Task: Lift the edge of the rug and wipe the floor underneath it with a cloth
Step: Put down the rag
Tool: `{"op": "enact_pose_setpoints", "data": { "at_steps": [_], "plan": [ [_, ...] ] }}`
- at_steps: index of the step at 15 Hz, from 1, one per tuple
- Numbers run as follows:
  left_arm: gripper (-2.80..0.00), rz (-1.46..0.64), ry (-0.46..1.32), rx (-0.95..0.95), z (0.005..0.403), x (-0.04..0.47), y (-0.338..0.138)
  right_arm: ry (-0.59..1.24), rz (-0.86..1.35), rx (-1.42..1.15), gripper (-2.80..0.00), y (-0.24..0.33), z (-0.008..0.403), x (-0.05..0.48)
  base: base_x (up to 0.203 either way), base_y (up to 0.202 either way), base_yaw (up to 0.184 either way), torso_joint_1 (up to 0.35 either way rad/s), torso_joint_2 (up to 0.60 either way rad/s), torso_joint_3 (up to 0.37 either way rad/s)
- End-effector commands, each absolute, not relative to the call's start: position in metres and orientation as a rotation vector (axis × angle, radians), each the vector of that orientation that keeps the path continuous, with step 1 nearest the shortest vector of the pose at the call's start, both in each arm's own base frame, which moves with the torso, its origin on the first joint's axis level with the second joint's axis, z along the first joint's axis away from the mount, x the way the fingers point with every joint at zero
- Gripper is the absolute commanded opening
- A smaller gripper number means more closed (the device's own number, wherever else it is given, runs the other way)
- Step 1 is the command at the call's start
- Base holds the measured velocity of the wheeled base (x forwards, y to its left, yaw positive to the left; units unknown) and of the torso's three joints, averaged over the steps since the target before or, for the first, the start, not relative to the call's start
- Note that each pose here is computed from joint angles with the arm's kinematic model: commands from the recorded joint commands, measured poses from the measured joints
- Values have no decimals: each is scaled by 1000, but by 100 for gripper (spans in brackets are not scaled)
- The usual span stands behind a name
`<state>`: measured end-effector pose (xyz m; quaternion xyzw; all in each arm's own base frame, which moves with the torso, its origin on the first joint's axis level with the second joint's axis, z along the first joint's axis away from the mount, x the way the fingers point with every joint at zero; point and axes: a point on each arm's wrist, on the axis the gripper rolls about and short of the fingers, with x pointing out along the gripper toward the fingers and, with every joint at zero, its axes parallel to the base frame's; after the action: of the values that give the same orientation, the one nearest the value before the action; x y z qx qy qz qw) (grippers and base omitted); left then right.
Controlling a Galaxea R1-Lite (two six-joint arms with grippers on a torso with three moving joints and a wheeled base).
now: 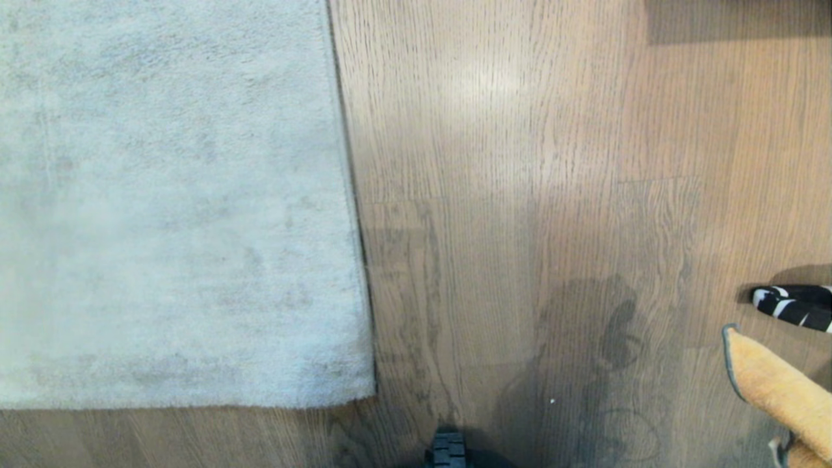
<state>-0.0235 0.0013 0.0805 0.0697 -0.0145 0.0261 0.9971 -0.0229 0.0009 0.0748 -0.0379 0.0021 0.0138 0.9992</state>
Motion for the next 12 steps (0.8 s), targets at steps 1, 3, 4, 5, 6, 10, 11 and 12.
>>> {"op": "enact_pose_setpoints", "data": {
  "at_steps": [1, 3, 4, 5, 6, 10, 11, 12],
  "plan": [
    [-280, 53, -30, 139, 81, -24, 1, 5, 28, -77, -280, 1, 75, -23, 0, 0, 0, 0, 0, 0],
    [-280, 53, -30, 139, 81, -24, 1, 5, 28, -78, -280, 1, 75, -23, 0, 0, 0, 0, 0, 0],
    [-280, 53, -30, 139, 81, -24, 1, 6, 28, -78, -280, 1, 75, -23, 0, 0, 0, 0, 0, 0],
    [-280, 53, -30, 140, 81, -24, 1, 5, 28, -78, -280, 1, 75, -23, 0, 0, 0, 0, 0, 0],
    [-280, 53, -30, 139, 81, -24, 1, 5, 28, -77, -280, 1, 75, -23, 0, 0, 0, 0, 0, 0],
    [-280, 53, -32, 134, 81, -24, 1, 6, 28, -77, -280, 1, 75, -23, 0, 0, 0, 0, 0, 0],
    [-280, 53, -30, 136, 81, -24, 1, 5, 28, -77, -280, 1, 75, -23, 0, 0, 0, 0, 0, 0],
    [-280, 53, -30, 134, 81, -24, 1, 7, 28, -78, -280, 1, 75, -23, 2, -87, 4, 2, 7, 3]
  ]
}}
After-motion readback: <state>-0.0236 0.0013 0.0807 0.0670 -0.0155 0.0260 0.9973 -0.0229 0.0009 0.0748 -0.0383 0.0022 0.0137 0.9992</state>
